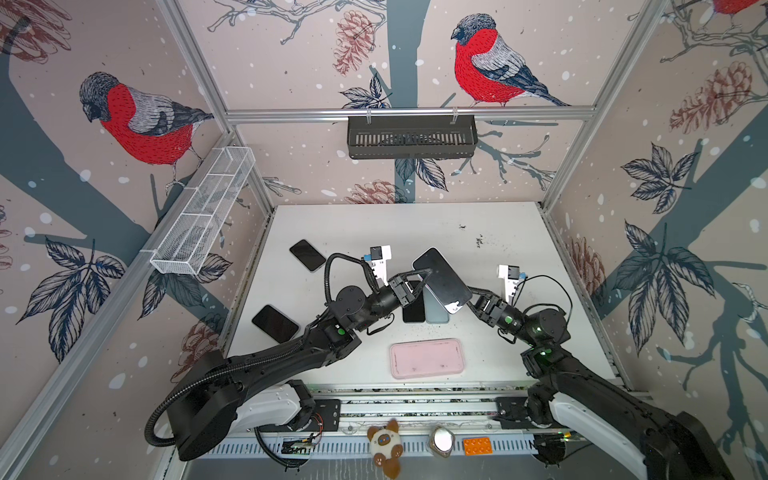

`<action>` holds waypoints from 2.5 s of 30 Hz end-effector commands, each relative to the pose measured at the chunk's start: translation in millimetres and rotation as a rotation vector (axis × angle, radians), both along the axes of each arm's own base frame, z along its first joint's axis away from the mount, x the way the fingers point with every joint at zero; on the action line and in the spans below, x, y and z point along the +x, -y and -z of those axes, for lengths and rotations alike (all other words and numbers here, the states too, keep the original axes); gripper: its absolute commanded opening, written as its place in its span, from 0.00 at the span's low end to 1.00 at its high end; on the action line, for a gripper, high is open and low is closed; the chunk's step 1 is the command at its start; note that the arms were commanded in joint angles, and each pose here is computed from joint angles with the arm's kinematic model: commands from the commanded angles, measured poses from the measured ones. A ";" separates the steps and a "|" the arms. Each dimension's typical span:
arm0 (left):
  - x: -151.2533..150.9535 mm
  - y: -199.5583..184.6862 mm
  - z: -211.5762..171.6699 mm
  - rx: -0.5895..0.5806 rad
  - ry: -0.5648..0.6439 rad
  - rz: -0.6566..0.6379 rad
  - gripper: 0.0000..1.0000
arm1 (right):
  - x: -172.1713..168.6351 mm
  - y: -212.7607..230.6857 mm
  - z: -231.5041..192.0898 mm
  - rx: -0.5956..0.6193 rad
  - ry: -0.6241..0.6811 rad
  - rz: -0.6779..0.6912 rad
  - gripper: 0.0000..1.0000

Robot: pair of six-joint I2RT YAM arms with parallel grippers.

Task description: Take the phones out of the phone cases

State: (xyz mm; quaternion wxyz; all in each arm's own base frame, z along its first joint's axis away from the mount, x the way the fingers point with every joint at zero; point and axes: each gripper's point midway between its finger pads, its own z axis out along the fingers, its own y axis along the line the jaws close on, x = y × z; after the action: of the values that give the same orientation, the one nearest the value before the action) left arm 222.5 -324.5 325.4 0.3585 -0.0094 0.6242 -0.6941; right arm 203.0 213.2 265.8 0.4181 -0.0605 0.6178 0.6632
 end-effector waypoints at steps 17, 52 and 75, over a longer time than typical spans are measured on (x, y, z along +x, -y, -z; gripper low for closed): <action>38.6 -5.1 49.9 0.151 -0.109 -0.118 0.65 | 0.7 5.5 14.8 0.028 -0.123 0.012 0.01; -30.0 67.7 79.9 1.200 0.423 -0.219 0.82 | 37.5 34.1 86.8 -0.014 -0.456 0.211 0.00; -18.2 79.8 130.5 1.421 0.413 -0.249 0.67 | 36.6 34.4 85.6 -0.012 -0.454 0.209 0.00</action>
State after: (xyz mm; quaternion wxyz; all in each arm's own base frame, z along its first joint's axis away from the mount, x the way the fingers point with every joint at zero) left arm 196.9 -414.1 195.2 0.4540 0.3045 0.8314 -0.0997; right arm 238.8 178.2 164.7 0.3167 0.1648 0.7200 0.5951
